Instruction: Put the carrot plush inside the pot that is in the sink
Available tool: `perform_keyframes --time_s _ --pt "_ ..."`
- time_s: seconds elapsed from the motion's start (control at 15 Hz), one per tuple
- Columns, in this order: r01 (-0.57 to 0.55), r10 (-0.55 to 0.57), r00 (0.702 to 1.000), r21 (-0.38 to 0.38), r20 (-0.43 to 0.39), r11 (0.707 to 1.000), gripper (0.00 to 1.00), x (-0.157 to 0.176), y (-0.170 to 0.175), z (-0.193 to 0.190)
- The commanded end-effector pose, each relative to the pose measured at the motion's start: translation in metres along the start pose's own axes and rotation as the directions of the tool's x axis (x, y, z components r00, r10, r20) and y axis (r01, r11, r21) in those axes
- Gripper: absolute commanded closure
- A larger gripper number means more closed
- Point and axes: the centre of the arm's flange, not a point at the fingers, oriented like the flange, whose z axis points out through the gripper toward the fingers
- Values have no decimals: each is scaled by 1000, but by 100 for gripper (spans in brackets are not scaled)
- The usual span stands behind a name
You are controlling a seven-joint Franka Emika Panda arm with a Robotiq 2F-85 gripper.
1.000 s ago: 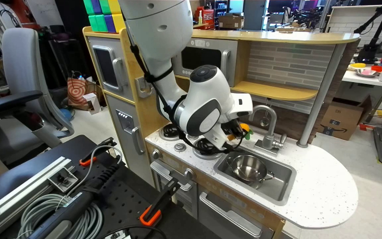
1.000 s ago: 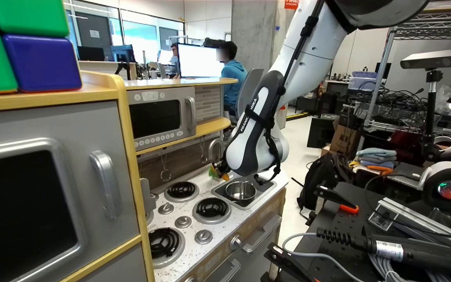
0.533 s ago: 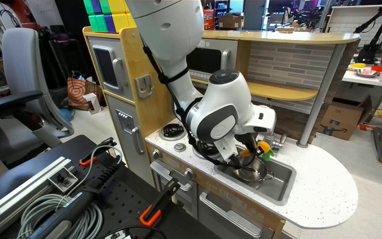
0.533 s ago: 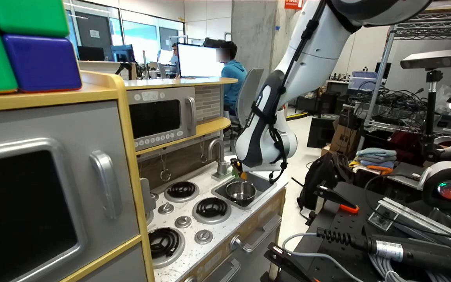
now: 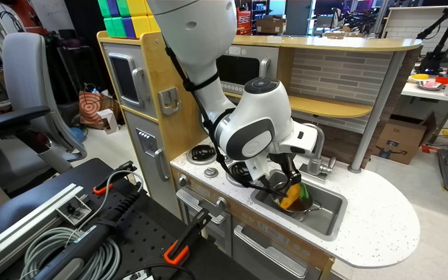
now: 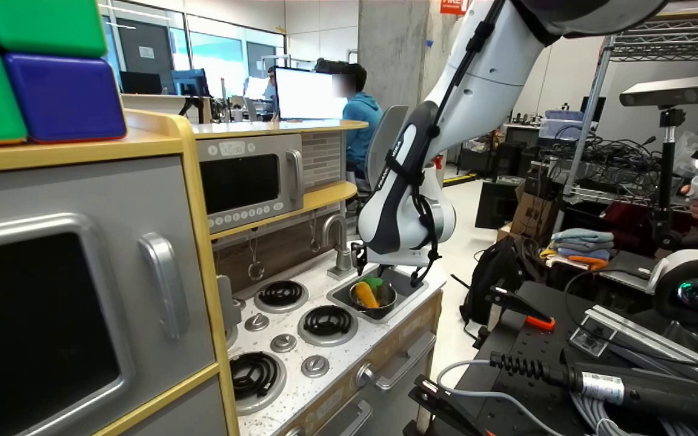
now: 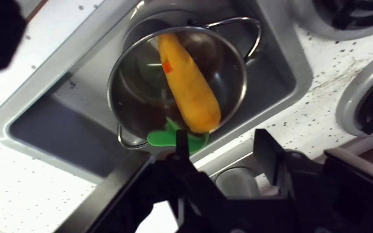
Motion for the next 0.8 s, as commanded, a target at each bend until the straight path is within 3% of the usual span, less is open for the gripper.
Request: perform_keyframes --time_s 0.0,0.13,0.4,0.6,0.67,0.73 --pt "8 -14 997 87 72 996 14 -13 -13 -56" --pt "58 -74 990 137 120 989 1 -24 -21 -93" --pt "101 -146 965 207 218 973 0 -44 -33 -146" --pt "89 -141 946 186 291 978 0 -53 -32 -167" --pt "86 -131 961 188 243 978 0 -50 -42 -136" --pt "88 -135 956 184 260 979 0 -52 -40 -143"
